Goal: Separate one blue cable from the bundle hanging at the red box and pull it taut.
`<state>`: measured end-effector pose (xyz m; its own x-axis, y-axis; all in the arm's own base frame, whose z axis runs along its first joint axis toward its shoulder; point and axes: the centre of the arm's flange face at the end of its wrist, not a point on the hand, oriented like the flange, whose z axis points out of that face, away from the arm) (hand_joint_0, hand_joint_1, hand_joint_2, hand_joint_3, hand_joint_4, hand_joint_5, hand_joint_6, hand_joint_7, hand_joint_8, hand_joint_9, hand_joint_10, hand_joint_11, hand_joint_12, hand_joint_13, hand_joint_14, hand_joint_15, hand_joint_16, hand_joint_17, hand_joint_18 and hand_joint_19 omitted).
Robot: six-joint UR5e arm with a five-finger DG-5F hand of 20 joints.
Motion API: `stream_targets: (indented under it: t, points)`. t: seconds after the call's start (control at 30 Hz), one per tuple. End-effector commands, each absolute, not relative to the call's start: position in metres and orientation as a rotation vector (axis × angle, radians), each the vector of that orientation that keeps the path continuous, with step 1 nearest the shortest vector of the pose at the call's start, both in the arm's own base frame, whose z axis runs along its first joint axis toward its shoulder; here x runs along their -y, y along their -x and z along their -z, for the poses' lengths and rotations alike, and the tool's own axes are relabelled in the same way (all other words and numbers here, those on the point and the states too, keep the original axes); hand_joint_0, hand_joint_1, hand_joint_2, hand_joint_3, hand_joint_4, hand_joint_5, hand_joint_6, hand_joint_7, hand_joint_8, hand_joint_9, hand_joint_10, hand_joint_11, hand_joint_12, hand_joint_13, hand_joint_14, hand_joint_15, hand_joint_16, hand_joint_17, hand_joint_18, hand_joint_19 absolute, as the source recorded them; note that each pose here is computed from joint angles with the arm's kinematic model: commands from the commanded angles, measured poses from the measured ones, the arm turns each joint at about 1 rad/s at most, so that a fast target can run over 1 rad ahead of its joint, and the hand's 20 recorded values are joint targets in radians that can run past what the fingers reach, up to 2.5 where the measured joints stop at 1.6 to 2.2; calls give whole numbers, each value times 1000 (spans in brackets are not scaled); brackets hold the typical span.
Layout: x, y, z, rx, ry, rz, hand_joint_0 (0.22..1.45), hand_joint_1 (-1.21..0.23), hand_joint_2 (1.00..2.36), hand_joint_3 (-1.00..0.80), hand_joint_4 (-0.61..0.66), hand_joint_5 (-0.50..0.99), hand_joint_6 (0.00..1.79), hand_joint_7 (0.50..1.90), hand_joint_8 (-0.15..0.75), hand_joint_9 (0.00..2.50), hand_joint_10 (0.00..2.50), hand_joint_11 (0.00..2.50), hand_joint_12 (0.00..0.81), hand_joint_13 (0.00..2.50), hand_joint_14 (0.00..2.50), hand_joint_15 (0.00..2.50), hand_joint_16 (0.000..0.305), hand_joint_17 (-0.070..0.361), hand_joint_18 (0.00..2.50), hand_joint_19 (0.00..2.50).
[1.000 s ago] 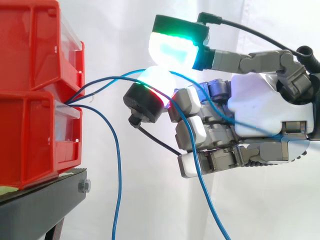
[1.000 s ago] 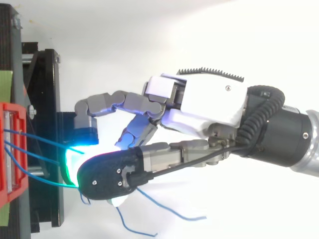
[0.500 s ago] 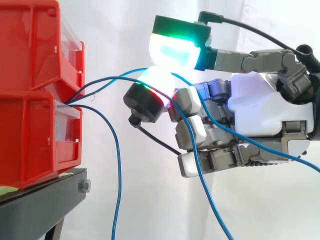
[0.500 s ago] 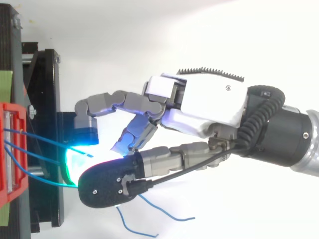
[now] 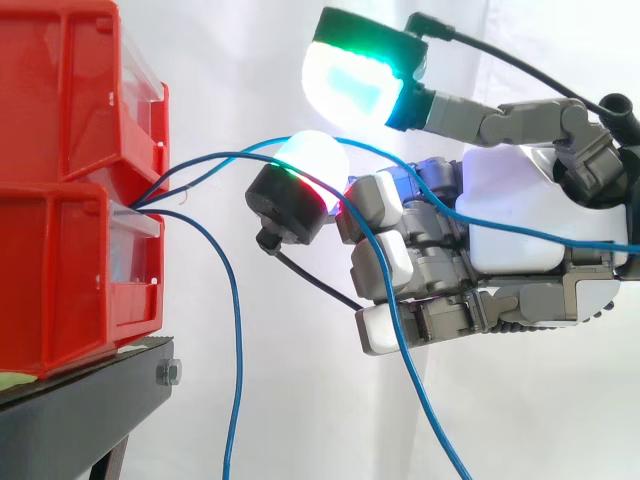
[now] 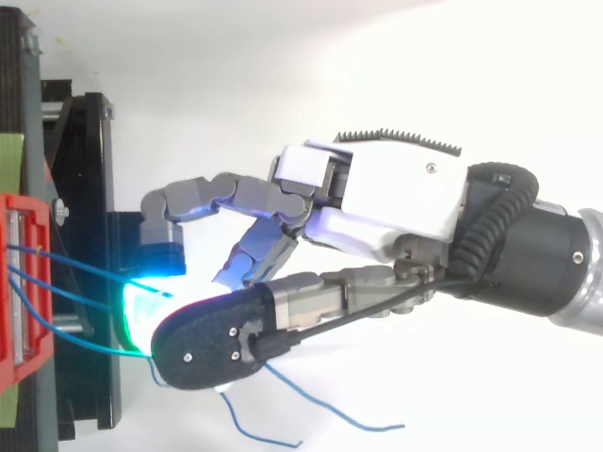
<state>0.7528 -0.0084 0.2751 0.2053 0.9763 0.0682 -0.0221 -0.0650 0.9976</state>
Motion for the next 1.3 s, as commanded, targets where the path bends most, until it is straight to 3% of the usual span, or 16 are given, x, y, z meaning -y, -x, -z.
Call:
stream_targets:
  t: [0.0,0.17,0.6,0.8,0.97,1.27]
  points:
    - [8,-753,-274,-1013,-1338,-1109,654,-489,1016,-300,98,-109,552,1399,282,1158,27,907,361,1077,26,727,47,106,818,734]
    - [8,-753,-274,-1009,-1340,-1105,660,-504,1020,-179,103,-102,536,1404,280,1160,28,903,361,1078,26,727,47,106,811,738]
    - [8,-753,-275,-1008,-1339,-1106,660,-590,1020,-164,104,-96,507,1455,288,1149,27,894,359,1064,25,725,48,107,804,738]
    - [7,-753,-275,-1009,-1338,-1108,677,-698,1020,-129,108,-115,555,1439,286,1142,25,907,361,1062,26,729,48,108,802,703]
    - [7,-753,-275,-1009,-1338,-1108,677,-711,1021,-118,136,-123,586,1362,287,1192,28,1050,360,1096,27,768,46,104,801,689]
    - [7,-753,-274,-1011,-1339,-1107,683,-718,1020,-132,139,-123,593,1353,282,1263,28,1308,351,1193,30,980,44,99,797,672]
